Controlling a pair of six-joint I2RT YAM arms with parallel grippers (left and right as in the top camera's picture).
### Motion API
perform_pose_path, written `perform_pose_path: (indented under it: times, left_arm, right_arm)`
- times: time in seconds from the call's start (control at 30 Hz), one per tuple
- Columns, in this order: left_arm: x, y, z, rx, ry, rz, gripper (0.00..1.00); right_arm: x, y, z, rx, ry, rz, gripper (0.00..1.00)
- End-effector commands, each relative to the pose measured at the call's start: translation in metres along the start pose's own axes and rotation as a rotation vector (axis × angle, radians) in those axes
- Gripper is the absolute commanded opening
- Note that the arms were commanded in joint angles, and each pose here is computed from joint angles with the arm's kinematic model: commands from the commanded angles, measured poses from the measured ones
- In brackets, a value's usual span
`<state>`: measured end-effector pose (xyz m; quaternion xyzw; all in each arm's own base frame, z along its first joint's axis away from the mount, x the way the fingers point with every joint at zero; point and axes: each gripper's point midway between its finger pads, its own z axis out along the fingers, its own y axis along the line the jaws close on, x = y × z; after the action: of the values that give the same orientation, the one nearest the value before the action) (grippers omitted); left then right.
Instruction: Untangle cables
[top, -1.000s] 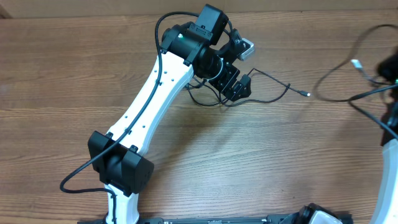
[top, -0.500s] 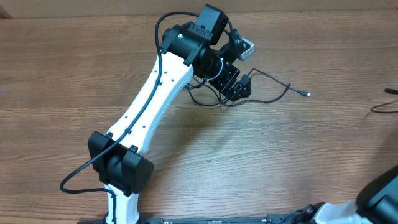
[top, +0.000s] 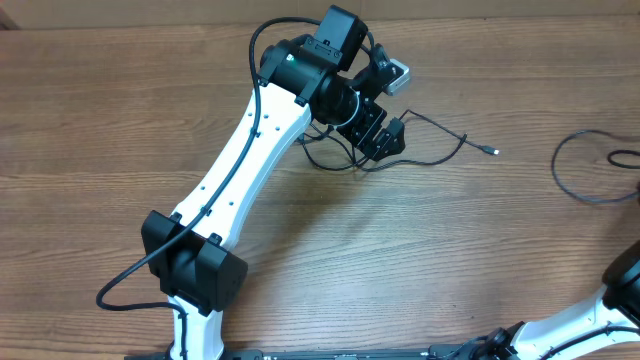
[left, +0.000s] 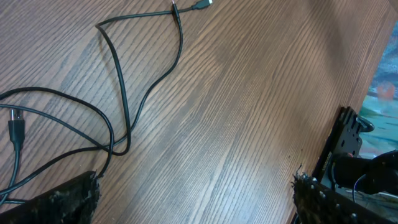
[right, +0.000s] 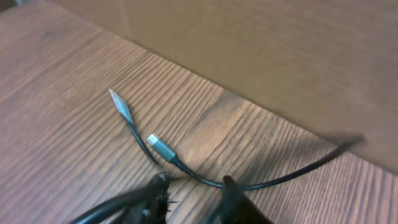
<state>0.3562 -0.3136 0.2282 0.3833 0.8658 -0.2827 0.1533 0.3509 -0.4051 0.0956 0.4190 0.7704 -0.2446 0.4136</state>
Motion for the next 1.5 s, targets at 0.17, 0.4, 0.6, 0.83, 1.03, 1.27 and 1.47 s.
perform_pose_path:
  times: [0.17, 0.4, 0.6, 0.83, 1.03, 1.27, 1.47]
  left_arm:
    - [0.0, 0.005, 0.002, -0.007, 0.004, -0.01, 1.0]
    - [0.0, 0.005, 0.002, -0.006, 0.003, -0.01, 0.99]
    - [-0.008, 0.007, 0.002, -0.012, -0.028, 0.008, 1.0]
    - [-0.011, 0.009, 0.002, -0.024, -0.038, 0.019, 1.0]
    - [-0.017, 0.015, -0.001, -0.066, -0.057, 0.03, 1.0]
    - [-0.033, 0.026, -0.04, -0.163, -0.126, 0.009, 1.0]
    - [-0.028, 0.08, -0.091, -0.418, -0.216, -0.345, 0.99]
  right_arm:
    - [-0.028, -0.017, -0.015, 0.078, -0.048, 0.009, 0.67]
    - [-0.031, -0.018, -0.041, 0.069, 0.003, -0.005, 0.88]
    - [0.027, -0.012, -0.06, 0.016, 0.264, -0.016, 1.0]
    - [0.036, -0.006, -0.097, -0.038, 0.365, 0.078, 1.0]
    - [-0.022, 0.001, -0.147, -0.133, 0.201, 0.113, 1.0]
    - [-0.083, -0.001, -0.226, -0.216, -0.021, 0.14, 1.0]
    - [-0.099, 0.048, -0.288, -0.519, -0.09, 0.105, 1.0]
